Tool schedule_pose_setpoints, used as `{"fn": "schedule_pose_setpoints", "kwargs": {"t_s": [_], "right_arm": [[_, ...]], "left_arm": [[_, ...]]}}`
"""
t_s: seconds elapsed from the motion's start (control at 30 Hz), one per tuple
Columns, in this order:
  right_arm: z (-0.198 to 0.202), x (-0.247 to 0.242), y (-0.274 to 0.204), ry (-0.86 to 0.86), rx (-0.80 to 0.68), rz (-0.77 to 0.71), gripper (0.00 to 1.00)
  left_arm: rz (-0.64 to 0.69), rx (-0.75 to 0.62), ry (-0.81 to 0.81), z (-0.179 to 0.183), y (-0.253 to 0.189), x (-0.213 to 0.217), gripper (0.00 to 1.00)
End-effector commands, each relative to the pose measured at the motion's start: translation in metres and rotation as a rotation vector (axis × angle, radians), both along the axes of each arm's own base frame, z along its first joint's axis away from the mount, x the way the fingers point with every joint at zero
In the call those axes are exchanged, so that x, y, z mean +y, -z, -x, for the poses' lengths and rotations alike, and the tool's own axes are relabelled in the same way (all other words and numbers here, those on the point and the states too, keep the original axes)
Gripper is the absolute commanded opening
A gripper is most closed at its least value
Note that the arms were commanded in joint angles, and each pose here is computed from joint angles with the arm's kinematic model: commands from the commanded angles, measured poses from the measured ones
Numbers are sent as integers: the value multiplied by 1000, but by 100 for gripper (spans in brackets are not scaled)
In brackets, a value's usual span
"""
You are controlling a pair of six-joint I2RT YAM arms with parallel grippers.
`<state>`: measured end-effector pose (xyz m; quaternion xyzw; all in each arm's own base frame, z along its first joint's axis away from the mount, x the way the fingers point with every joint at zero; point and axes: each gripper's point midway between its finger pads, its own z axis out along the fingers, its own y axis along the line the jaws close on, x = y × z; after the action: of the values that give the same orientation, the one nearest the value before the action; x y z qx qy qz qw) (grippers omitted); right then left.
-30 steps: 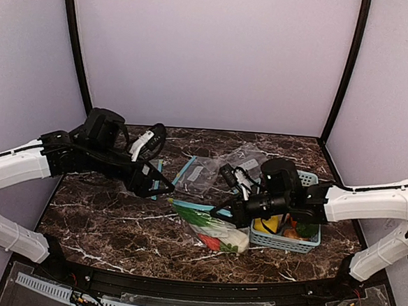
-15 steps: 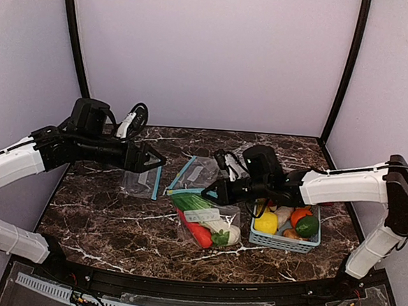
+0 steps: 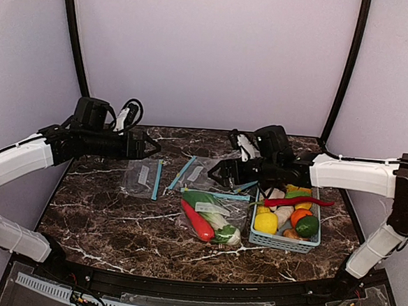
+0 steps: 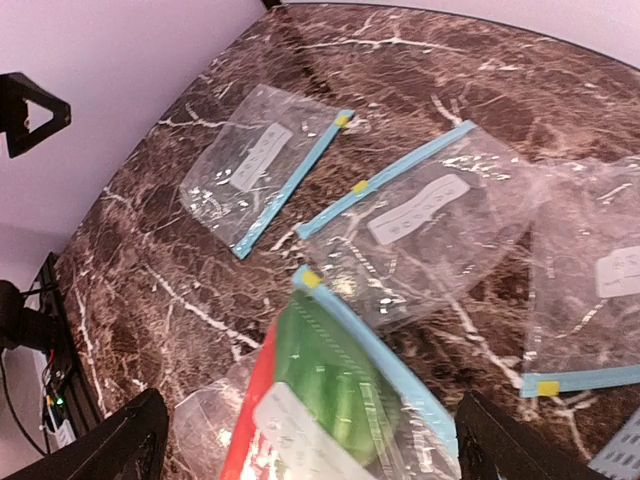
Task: Place the food in the zip-top bag and seal the zipper
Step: Reset both arms
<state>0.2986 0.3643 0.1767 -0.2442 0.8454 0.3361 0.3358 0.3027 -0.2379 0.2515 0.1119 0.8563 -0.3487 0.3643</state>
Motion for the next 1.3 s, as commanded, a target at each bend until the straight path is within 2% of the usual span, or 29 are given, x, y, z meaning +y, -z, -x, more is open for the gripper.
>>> {"fn": "schedule_pose_setpoints", "kwargs": {"t_s": [0.0, 0.13, 0.27, 0.47, 0.63, 0.73, 0.9, 1.13, 1.27], "right_arm": [[-27, -43, -36, 110, -94, 43, 99], [-49, -91, -42, 226, -97, 77, 99], [-70, -152, -42, 365, -62, 93, 99], [-88, -242, -28, 552, 6, 111, 99], [-85, -295, -46, 685, -94, 155, 99], [-78, -314, -66, 734, -216, 171, 99], [-55, -324, -102, 760, -447, 119, 98], [-37, -329, -83, 775, -544, 98, 99], [-24, -327, -65, 769, -587, 56, 99]], "left_arm": [[-80, -25, -89, -16, 15, 28, 92], [-107, -21, -186, -32, 28, 65, 93], [-103, -81, -262, -46, 34, 105, 94], [-155, -150, -460, -60, 49, 179, 99], [-222, -214, -584, -64, 40, 218, 99], [-286, -260, -666, -64, 30, 237, 99], [-298, -341, -742, -64, 17, 250, 99], [-347, -419, -811, -55, 21, 264, 99], [-360, -454, -841, -42, 43, 269, 99]]}}
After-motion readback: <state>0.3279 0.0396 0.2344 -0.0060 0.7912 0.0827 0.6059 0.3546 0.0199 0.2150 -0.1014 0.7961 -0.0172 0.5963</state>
